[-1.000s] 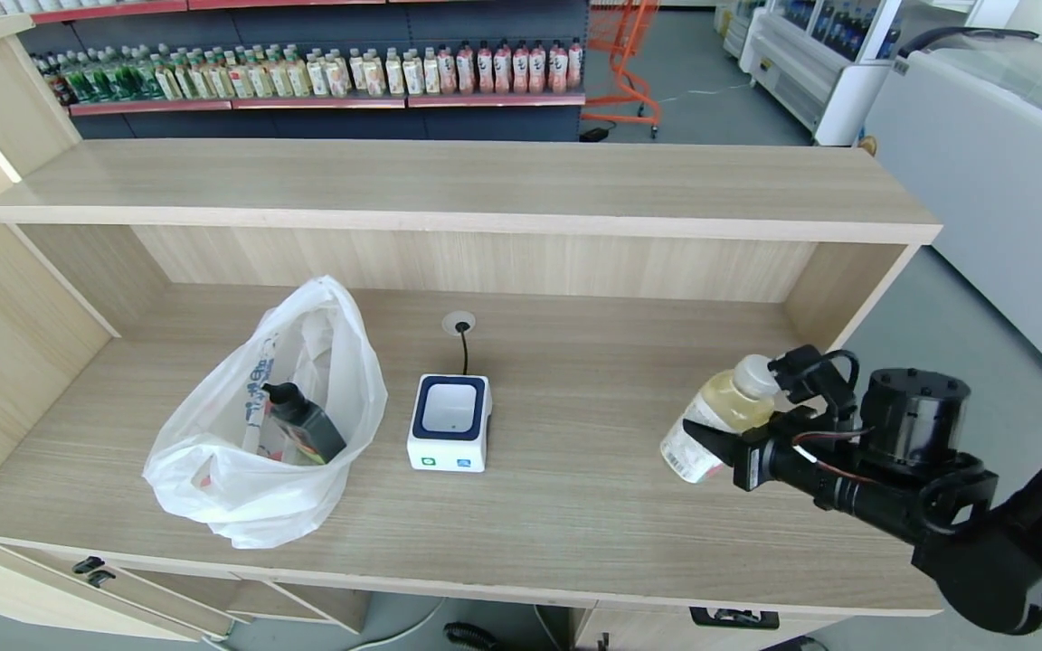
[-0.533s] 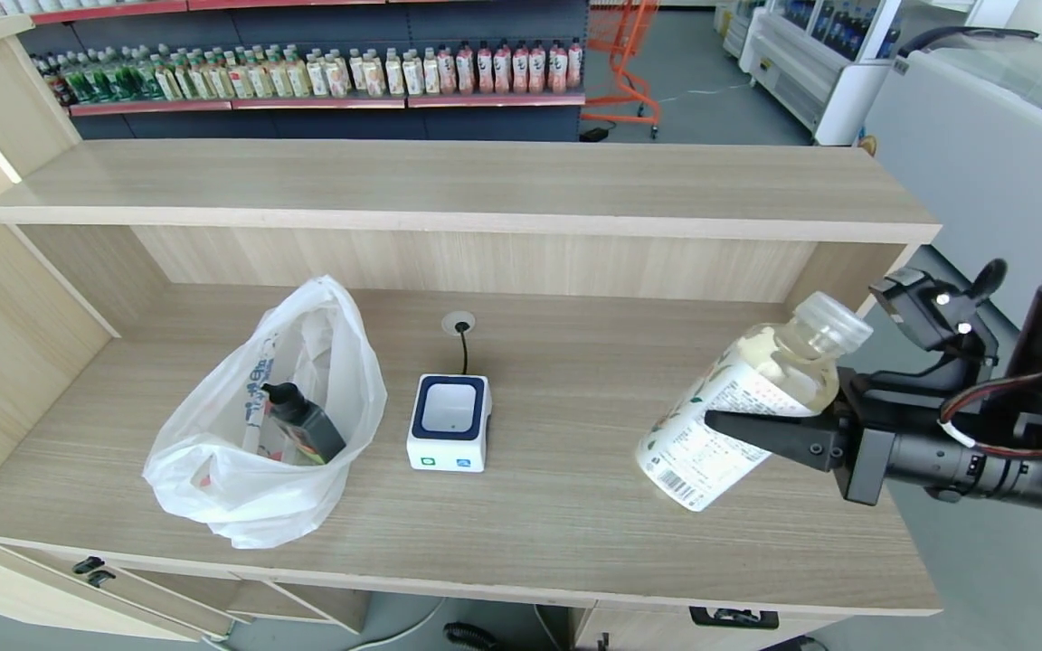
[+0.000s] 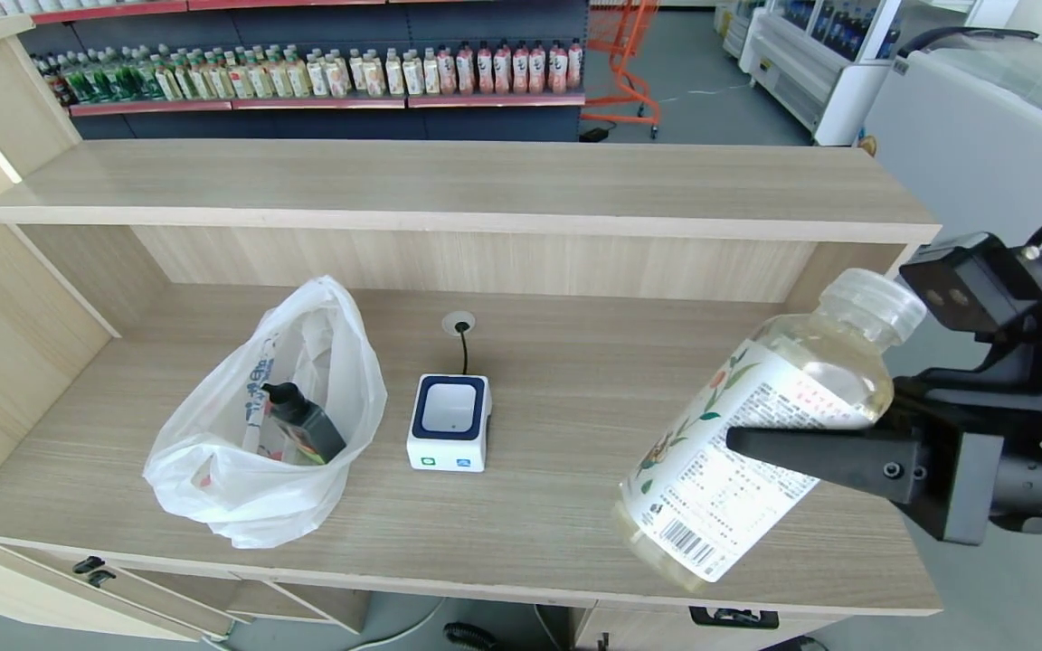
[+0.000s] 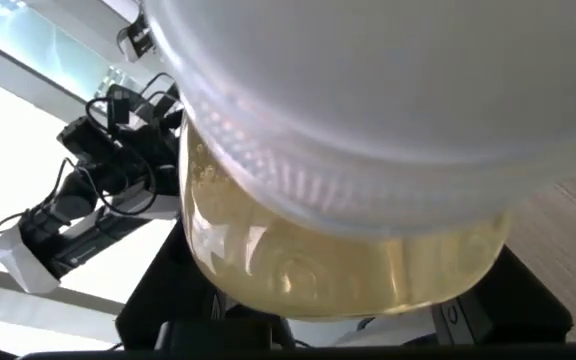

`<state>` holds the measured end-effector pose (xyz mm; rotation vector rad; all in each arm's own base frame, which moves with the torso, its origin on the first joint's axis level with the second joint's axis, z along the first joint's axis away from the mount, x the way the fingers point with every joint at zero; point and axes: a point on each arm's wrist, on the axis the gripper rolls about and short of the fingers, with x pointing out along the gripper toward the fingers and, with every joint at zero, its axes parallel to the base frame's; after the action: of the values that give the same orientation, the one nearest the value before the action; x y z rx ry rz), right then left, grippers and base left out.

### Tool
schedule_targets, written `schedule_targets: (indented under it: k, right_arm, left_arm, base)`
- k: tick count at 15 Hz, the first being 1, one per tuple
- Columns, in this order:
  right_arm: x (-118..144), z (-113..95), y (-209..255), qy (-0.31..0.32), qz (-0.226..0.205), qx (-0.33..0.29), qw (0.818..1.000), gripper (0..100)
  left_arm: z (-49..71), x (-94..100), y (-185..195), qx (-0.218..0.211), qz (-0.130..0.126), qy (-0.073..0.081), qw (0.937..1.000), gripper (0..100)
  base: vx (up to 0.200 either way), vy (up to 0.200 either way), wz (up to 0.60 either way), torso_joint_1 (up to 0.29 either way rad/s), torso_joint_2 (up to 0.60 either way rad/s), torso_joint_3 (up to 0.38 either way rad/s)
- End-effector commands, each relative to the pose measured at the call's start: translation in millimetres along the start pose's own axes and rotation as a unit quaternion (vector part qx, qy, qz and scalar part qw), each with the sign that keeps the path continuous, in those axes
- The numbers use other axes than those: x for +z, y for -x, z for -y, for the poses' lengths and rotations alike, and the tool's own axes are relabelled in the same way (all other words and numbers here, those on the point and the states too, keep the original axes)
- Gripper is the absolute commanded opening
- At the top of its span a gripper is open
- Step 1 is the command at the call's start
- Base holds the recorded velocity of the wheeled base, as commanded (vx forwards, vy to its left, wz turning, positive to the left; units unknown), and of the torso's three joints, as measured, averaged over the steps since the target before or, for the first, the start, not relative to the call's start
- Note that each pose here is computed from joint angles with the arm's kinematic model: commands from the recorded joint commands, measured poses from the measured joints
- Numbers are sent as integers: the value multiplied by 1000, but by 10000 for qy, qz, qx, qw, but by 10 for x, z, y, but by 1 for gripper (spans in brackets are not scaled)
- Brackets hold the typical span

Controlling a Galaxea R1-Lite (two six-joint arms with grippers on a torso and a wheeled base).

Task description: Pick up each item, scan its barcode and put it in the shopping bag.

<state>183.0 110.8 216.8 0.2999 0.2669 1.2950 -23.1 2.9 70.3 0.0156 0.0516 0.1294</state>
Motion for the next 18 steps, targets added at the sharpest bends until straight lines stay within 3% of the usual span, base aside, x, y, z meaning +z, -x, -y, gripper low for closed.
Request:
schedule_targets:
  k: [1, 5, 9, 18]
  right_arm:
    - [-10, -67, -64, -67, -76, 16, 9999, 0]
    - [-30, -28, -85, -647, -150, -209, 9976, 0]
    - [94, -7, -145, -569, -53, -161, 9982, 0]
    - [85, -67, -160, -598, -142, -40, 9981, 0]
  left_arm:
    - [0, 0, 0, 3, 1, 0, 10000, 100]
    - [0, 0, 0, 3, 1, 0, 10000, 100]
    - [0, 0, -1, 3, -7, -1, 10000, 100]
    - [0, 0, -1, 3, -7, -1, 10000, 100]
  base:
    - [0, 0, 0, 0, 0, 0]
    - [0, 0, 0, 0, 0, 0]
    - [0, 0, 0, 0, 0, 0]
    - [0, 0, 0, 0, 0, 0]
